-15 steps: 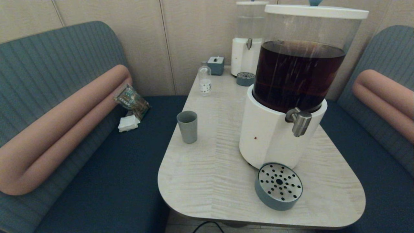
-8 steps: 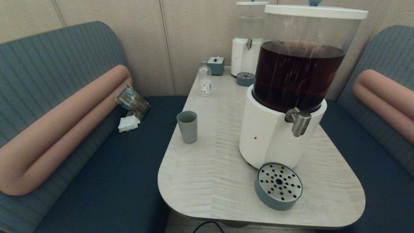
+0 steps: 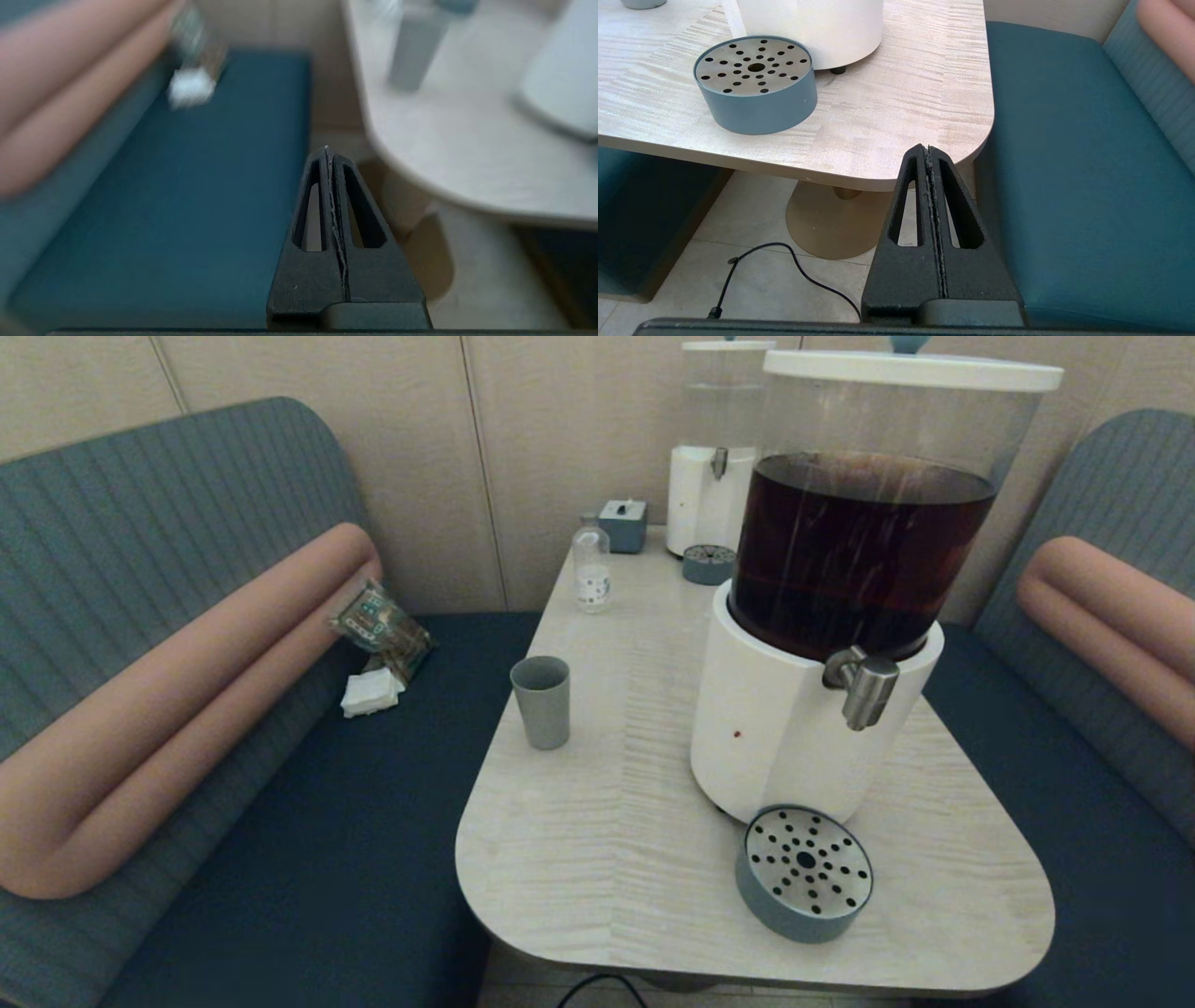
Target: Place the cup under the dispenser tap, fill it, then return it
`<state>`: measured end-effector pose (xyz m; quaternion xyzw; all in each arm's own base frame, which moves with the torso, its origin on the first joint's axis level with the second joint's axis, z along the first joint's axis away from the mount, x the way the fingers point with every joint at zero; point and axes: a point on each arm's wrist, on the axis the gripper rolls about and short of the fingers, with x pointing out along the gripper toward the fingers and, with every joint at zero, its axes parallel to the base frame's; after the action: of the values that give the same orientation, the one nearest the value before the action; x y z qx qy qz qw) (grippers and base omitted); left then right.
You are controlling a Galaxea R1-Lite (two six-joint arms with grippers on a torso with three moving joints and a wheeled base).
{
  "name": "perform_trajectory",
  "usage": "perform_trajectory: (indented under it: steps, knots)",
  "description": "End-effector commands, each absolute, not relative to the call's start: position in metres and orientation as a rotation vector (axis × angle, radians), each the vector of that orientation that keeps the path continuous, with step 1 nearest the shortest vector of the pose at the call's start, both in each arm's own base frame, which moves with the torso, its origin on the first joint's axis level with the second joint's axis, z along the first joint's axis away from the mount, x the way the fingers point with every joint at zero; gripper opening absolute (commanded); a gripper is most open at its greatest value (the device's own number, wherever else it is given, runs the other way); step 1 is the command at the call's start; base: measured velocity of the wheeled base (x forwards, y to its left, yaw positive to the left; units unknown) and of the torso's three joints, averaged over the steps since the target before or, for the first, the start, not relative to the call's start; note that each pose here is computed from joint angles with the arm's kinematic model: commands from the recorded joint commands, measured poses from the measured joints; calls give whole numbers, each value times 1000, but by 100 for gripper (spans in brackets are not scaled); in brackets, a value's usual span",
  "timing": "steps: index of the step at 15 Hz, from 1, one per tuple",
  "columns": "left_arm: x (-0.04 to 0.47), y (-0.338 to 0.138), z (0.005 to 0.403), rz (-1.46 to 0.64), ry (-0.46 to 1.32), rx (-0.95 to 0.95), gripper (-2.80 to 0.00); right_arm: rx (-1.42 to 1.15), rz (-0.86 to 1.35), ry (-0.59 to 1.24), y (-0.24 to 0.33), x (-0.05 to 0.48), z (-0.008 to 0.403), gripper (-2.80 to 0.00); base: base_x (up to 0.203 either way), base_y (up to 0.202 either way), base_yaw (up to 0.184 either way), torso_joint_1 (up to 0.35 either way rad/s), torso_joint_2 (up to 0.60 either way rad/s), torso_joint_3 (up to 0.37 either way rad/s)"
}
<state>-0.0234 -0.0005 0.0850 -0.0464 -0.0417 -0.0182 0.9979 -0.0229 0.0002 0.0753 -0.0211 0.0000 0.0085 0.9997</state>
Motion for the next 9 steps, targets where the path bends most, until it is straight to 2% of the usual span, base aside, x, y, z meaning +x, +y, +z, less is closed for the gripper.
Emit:
perform_trajectory:
  steps: [1,9]
  knots:
    - [-23,0,84,-31,-71,-99,-280,-43,17,0,0,-23,75,-280,0,0,0,0,0,0]
    - [-24,1,76,38,34,-82,-280,-43,17,0,0,-23,75,-280,0,0,0,0,0,0]
